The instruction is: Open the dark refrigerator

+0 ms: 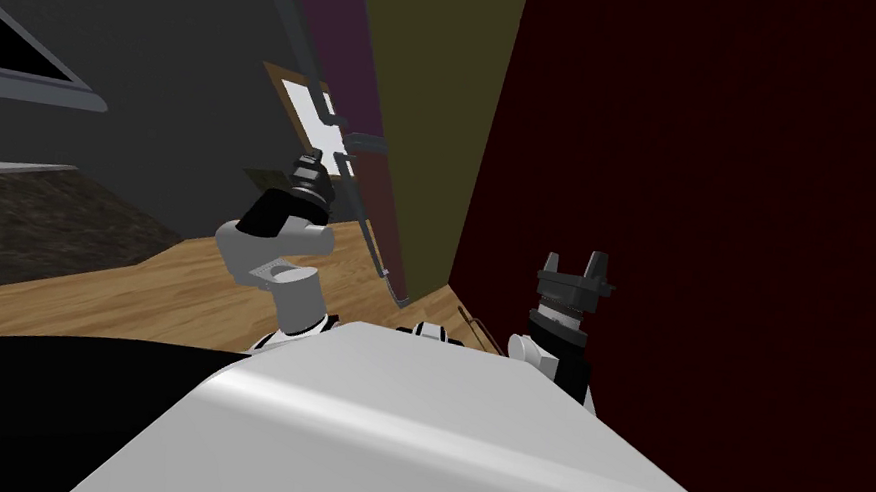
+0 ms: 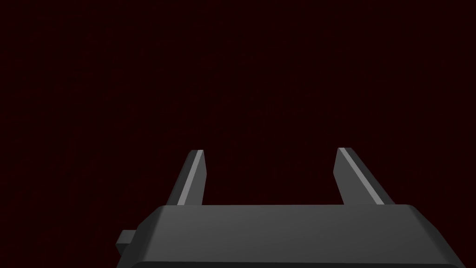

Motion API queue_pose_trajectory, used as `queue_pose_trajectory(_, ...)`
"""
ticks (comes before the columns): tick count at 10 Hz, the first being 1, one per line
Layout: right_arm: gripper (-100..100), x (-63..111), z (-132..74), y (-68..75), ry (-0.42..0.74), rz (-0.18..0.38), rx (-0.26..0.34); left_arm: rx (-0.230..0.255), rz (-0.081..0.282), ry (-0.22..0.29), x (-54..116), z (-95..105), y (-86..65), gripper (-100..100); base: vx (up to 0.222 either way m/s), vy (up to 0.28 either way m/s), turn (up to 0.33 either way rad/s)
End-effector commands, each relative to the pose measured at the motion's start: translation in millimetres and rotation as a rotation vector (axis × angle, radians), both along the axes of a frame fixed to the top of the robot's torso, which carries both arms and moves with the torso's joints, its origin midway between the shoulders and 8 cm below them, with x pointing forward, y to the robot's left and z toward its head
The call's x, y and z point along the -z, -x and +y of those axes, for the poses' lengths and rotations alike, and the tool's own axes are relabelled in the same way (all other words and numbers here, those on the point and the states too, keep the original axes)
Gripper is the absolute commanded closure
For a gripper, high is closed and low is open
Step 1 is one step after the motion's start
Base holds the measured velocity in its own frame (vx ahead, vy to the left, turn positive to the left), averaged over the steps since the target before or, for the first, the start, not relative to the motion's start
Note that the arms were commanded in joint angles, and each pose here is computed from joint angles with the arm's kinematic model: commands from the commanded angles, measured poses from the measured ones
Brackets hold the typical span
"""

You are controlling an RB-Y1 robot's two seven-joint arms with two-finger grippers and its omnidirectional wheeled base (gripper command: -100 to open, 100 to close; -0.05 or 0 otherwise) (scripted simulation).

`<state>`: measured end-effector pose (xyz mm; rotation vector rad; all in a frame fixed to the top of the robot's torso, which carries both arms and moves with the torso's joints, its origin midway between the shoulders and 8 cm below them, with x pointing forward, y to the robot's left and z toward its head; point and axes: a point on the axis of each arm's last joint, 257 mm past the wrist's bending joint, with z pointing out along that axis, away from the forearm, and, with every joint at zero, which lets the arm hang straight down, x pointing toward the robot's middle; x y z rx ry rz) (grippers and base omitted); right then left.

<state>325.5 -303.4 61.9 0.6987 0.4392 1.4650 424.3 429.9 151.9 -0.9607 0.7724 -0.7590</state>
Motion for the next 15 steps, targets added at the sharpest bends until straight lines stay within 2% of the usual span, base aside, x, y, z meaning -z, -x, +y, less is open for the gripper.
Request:
queue_pose_trajectory(1, 0, 0.0, 0.0, 0.0, 0.0, 0.0, 0.0, -0.041, 0.004, 0.034, -7.2, 15.2, 6.1, -100, 0.086, -0.047, -0.001)
queue_pose_trajectory(2, 0, 0.0, 0.0, 0.0, 0.0, 0.0, 0.0, -0.047, 0.03, 0.05, 0.2, 17.8, 4.6, -100, 0.078, -0.041, 0.003)
queue_pose_trajectory(3, 0, 0.0, 0.0, 0.0, 0.0, 0.0, 0.0, -0.07, 0.017, 0.065, -7.9, 26.3, 9.5, -100, 0.107, -0.06, -0.002)
queue_pose_trajectory(4, 0, 0.0, 0.0, 0.0, 0.0, 0.0, 0.0, -0.075, 0.038, 0.079, -1.8, 28.3, 8.4, -100, 0.086, -0.054, 0.004)
queue_pose_trajectory(5, 0, 0.0, 0.0, 0.0, 0.0, 0.0, 0.0, -0.097, 0.025, 0.095, -9.5, 36.4, 13.7, -100, 0.089, -0.062, -0.001)
queue_pose_trajectory(6, 0, 0.0, 0.0, 0.0, 0.0, 0.0, 0.0, -0.101, 0.044, 0.107, -3.9, 38.1, 12.8, -100, 0.074, -0.048, 0.001)
queue_pose_trajectory(7, 0, 0.0, 0.0, 0.0, 0.0, 0.0, 0.0, -0.122, 0.031, 0.124, -11.0, 45.8, 18.4, -100, 0.089, -0.052, -0.002)
queue_pose_trajectory(8, 0, 0.0, 0.0, 0.0, 0.0, 0.0, 0.0, -0.127, 0.05, 0.138, -5.0, 47.5, 17.5, -100, 0.079, -0.052, 0.005)
queue_pose_trajectory(9, 0, 0.0, 0.0, 0.0, 0.0, 0.0, 0.0, -0.147, 0.041, 0.158, -10.4, 55.1, 23.0, -100, 0.079, -0.044, -0.001)
queue_pose_trajectory(10, 0, 0.0, 0.0, 0.0, 0.0, 0.0, 0.0, -0.15, 0.055, 0.168, -6.3, 56.2, 22.6, -100, 0.068, -0.032, 0.002)
queue_pose_trajectory(15, 0, 0.0, 0.0, 0.0, 0.0, 0.0, 0.0, -0.211, 0.059, 0.25, -10.0, 77.6, 38.5, -100, 0.066, -0.048, 0.0)
